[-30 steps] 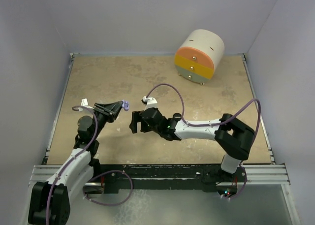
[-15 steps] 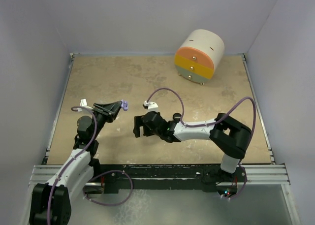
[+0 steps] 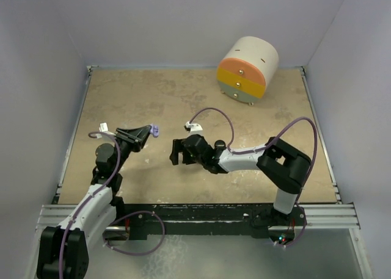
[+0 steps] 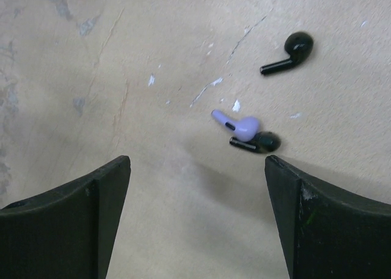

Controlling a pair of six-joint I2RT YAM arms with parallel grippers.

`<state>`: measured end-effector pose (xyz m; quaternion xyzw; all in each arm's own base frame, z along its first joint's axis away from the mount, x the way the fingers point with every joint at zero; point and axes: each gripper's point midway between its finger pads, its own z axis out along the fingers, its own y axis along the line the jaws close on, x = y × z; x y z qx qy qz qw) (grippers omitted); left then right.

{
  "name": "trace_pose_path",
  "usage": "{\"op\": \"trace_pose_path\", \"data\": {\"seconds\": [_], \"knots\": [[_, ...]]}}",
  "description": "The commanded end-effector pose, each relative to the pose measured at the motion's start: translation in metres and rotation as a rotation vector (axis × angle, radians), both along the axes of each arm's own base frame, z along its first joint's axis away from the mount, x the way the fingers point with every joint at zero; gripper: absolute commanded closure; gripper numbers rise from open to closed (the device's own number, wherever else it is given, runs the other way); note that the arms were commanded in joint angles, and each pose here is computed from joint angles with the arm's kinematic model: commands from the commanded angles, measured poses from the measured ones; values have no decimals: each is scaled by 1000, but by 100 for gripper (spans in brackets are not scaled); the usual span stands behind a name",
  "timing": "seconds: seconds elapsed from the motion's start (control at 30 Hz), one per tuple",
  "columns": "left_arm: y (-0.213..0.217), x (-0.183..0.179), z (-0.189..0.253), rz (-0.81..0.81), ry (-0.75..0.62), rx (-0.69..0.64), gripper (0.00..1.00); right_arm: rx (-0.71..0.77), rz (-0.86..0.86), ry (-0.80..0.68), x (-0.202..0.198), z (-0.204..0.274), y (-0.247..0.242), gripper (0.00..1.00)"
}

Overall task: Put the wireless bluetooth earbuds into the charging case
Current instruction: Pick up the earbud from the center of the board.

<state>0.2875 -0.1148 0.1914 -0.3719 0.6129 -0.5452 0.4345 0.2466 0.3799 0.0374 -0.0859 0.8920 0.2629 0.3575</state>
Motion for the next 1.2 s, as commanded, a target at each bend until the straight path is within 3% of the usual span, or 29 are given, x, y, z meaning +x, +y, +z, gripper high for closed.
{"op": "trace_pose_path", "data": {"seconds": [0.0, 1.17], "knots": [[0, 3, 22, -5, -72, -8, 100, -23, -1, -5, 10, -14, -7, 7], [13, 3, 24, 16, -71, -7, 100, -35, 63, -44, 35, -20, 26, 8]]}}
